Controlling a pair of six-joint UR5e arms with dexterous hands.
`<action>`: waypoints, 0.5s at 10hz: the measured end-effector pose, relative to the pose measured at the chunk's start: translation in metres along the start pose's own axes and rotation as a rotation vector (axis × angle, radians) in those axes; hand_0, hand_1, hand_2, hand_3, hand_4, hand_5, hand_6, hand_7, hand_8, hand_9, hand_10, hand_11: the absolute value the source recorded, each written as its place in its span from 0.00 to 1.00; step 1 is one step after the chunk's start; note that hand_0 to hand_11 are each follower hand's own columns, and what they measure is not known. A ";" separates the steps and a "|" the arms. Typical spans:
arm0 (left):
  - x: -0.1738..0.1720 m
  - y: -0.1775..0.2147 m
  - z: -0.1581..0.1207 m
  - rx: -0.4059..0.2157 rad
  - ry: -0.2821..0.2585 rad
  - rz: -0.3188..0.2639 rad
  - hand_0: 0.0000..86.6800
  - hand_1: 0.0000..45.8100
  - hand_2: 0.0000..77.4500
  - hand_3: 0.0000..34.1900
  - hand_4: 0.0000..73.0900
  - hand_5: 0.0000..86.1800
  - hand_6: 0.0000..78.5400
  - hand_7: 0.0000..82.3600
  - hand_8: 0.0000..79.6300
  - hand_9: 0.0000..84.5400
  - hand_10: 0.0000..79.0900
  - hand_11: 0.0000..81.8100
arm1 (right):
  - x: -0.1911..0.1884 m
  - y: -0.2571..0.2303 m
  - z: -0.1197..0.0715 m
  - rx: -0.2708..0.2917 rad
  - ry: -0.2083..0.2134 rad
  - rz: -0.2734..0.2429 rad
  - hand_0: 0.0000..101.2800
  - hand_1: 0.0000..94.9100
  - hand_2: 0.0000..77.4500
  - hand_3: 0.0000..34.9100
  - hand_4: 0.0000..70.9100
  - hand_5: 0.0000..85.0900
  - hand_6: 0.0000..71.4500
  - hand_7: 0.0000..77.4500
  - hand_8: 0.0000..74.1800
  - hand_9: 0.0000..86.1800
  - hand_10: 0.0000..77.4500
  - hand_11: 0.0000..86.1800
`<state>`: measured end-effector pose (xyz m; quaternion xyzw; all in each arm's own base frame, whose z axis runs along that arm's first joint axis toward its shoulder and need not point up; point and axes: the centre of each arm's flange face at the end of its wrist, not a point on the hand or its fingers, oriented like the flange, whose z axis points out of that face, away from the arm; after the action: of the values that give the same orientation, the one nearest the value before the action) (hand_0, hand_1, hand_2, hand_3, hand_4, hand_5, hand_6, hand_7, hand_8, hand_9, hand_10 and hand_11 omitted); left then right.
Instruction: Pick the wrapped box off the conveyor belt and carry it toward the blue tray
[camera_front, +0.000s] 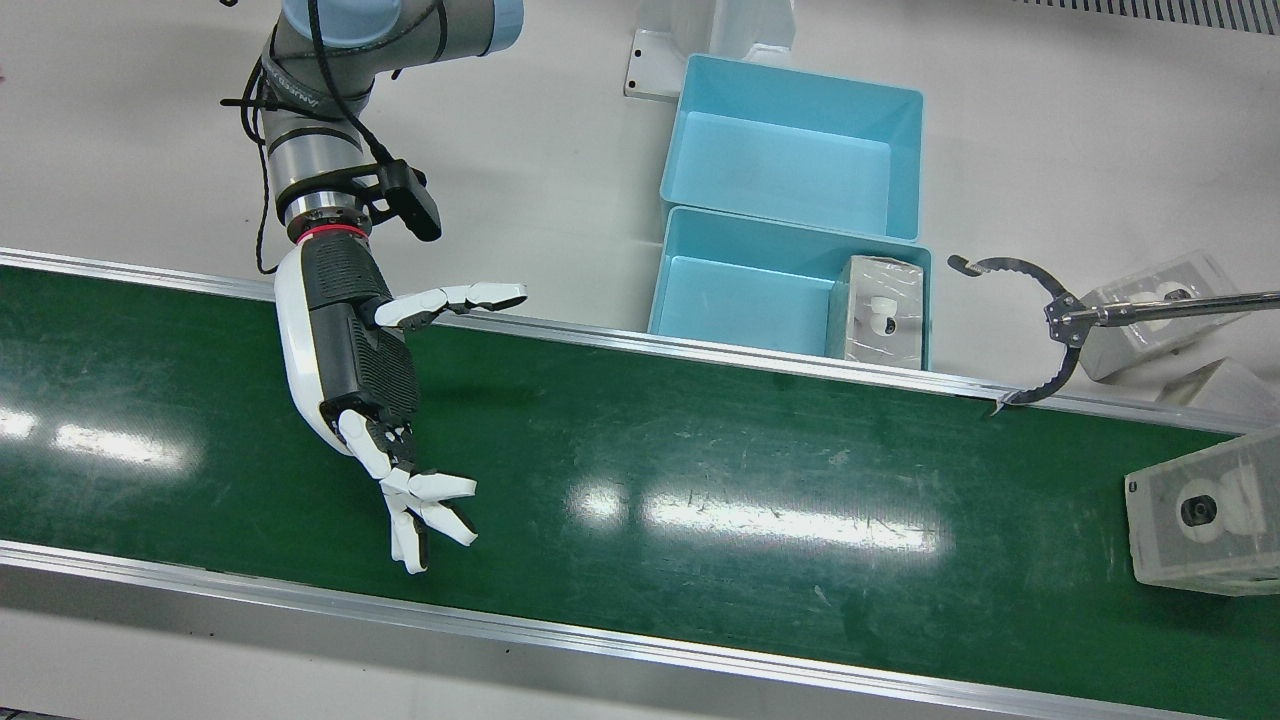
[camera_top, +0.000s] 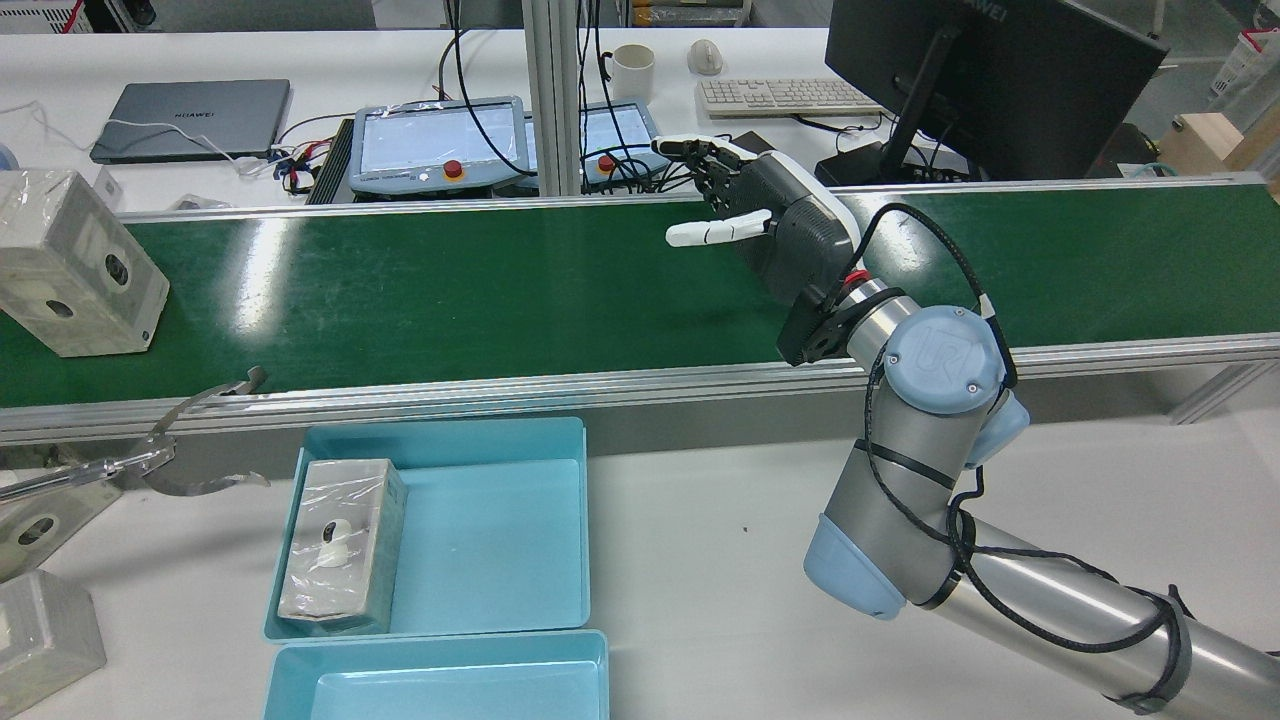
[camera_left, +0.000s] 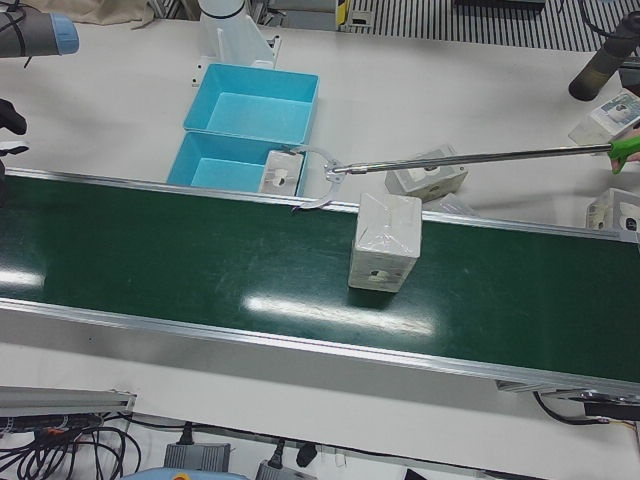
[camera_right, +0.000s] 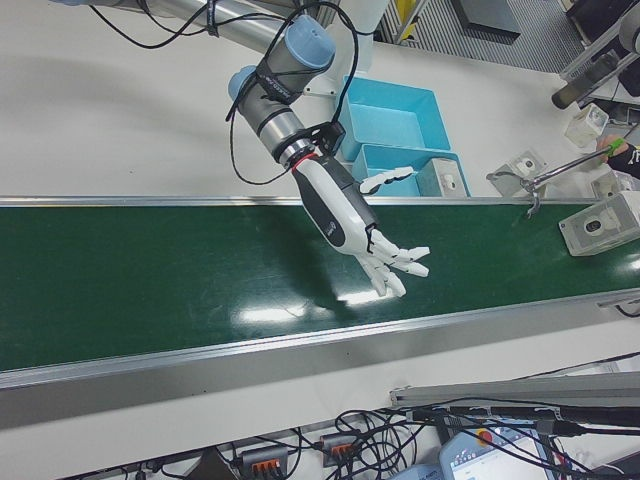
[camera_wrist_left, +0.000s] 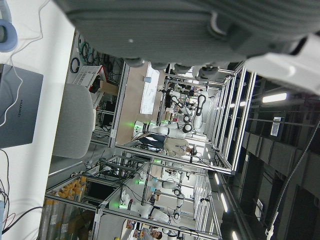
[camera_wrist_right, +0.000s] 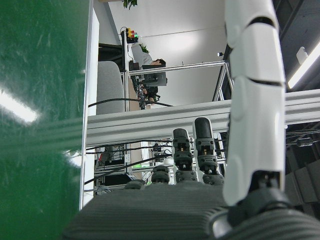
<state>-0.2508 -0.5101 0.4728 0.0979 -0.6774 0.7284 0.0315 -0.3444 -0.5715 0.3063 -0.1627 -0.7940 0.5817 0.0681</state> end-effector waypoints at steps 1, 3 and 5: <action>0.000 0.000 0.000 0.000 0.000 0.000 0.00 0.00 0.01 0.00 0.00 0.01 0.01 0.00 0.01 0.01 0.01 0.01 | 0.002 -0.001 0.000 0.003 0.000 -0.001 0.48 0.16 0.15 0.00 0.19 0.33 0.11 0.13 0.03 0.07 0.00 0.01; 0.000 0.000 0.000 0.000 0.000 0.000 0.00 0.00 0.01 0.00 0.00 0.01 0.01 0.01 0.01 0.01 0.01 0.01 | 0.009 -0.002 -0.001 0.005 0.001 0.002 0.48 0.16 0.15 0.00 0.20 0.33 0.11 0.13 0.03 0.07 0.00 0.01; 0.000 0.000 0.000 0.000 0.000 0.000 0.00 0.00 0.01 0.00 0.00 0.01 0.01 0.01 0.01 0.00 0.01 0.01 | 0.012 0.001 -0.001 0.001 0.001 0.011 0.48 0.16 0.15 0.00 0.16 0.33 0.11 0.13 0.03 0.07 0.00 0.01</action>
<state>-0.2508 -0.5101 0.4727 0.0979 -0.6774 0.7283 0.0315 -0.3556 -0.5660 0.3047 -0.1672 -0.7929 0.5823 0.0652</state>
